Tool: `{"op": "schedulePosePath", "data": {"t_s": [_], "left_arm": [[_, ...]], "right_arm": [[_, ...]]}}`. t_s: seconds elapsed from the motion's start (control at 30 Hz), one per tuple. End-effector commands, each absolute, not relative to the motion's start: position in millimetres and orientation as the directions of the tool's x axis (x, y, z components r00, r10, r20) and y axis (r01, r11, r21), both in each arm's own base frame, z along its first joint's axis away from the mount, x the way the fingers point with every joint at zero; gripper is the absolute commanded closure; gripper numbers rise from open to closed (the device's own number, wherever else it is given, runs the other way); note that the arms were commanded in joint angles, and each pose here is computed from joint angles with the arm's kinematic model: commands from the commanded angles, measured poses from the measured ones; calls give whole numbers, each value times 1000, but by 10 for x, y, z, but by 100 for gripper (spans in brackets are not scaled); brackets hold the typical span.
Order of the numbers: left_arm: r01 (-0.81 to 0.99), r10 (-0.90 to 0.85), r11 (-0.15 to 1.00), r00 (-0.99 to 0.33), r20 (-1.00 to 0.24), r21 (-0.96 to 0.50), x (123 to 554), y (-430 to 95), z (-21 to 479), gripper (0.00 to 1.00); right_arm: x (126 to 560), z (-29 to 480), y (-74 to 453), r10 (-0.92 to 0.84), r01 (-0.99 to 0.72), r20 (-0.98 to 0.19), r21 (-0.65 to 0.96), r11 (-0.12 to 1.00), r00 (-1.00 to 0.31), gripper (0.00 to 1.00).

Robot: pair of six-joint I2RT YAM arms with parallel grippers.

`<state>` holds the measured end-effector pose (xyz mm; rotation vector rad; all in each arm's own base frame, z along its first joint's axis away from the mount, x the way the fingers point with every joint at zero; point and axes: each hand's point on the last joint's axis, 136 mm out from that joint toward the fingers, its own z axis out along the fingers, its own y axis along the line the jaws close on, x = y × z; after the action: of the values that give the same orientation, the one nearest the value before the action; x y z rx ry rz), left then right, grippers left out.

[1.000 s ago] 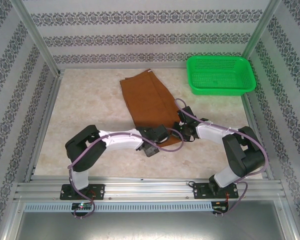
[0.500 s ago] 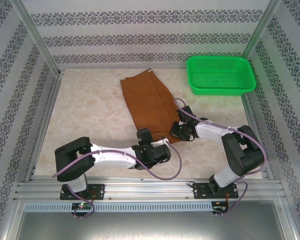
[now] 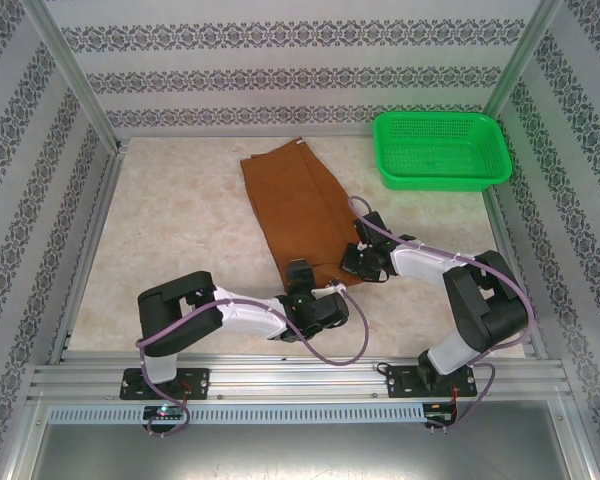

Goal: Roll up the long pants

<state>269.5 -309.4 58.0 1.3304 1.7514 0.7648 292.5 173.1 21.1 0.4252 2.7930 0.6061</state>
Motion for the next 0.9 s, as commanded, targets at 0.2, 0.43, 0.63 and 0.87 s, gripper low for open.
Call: {"op": "schedulePosePath", "data": {"t_s": [0.2, 0.43, 0.63, 0.87], "left_arm": [[579, 951, 288, -77, -300, 763, 2338, -3160, 744, 14], [635, 957, 263, -77, -279, 727, 2314, -3337, 432, 19], [700, 950, 278, -99, -297, 658, 2275, -3348, 290, 18], [759, 935, 352, -263, -236, 548, 2518, -3079, -292, 20]], "right_arm": [[2671, -13, 1573, 335, 282, -99, 353, 892, -937, 100], [2668, -49, 1604, 338, 291, -76, 355, 888, -938, 100], [2693, -11, 1588, 337, 288, -89, 348, 892, -937, 100], [2709, -40, 1602, 346, 300, -78, 344, 890, -935, 100]]}}
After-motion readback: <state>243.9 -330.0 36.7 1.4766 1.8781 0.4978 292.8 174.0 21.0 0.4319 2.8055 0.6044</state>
